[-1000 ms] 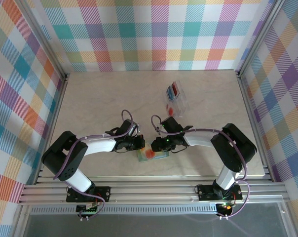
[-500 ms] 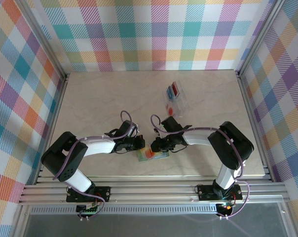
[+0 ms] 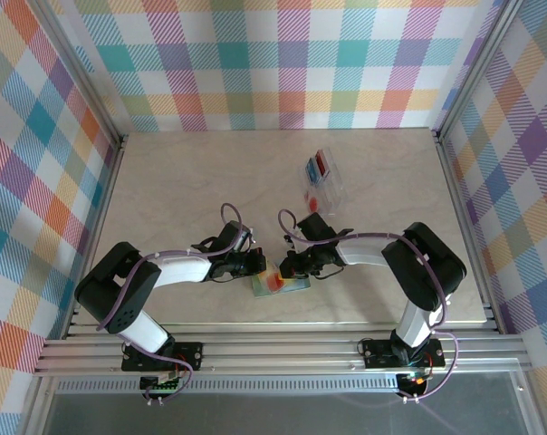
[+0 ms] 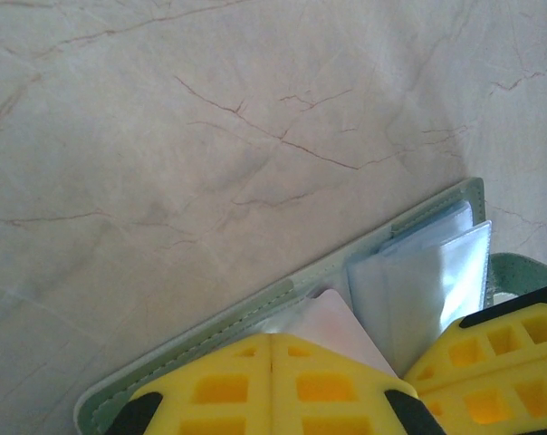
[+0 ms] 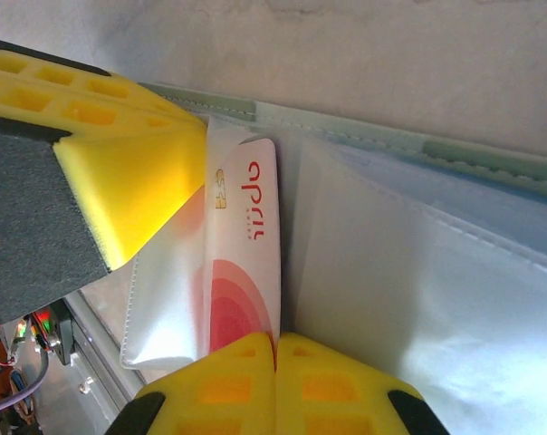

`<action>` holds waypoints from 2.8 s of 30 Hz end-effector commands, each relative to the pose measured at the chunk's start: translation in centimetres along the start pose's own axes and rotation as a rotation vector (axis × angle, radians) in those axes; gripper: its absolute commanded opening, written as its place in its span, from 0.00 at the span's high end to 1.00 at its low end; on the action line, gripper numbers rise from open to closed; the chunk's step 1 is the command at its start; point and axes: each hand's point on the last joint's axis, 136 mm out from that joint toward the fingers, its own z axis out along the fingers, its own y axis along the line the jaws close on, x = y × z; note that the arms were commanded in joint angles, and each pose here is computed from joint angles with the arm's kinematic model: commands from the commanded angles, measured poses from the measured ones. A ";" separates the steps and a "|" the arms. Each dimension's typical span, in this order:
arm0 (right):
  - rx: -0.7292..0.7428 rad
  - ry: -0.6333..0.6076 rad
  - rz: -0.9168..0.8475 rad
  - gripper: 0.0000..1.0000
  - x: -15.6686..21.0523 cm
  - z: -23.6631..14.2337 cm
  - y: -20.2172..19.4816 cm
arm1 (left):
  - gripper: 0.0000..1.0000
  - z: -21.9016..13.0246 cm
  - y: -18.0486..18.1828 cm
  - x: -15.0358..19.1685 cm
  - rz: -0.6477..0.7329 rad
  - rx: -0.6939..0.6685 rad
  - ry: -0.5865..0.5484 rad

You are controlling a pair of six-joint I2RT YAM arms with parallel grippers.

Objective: Put the credit cards into the card holder

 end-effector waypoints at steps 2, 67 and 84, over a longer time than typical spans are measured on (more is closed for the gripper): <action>0.084 -0.042 0.022 1.00 -0.9 -0.2 -1.5 | 0.92 0.1 1.8 3.6 -0.048 -0.055 0.138; -0.046 -0.129 0.186 1.00 -1.1 0.3 -0.3 | 1.00 -0.9 5.3 5.5 -0.021 -0.145 0.158; -0.009 -0.087 0.092 1.00 0.4 1.6 1.3 | 1.00 -0.5 5.0 5.5 -0.017 -0.143 0.163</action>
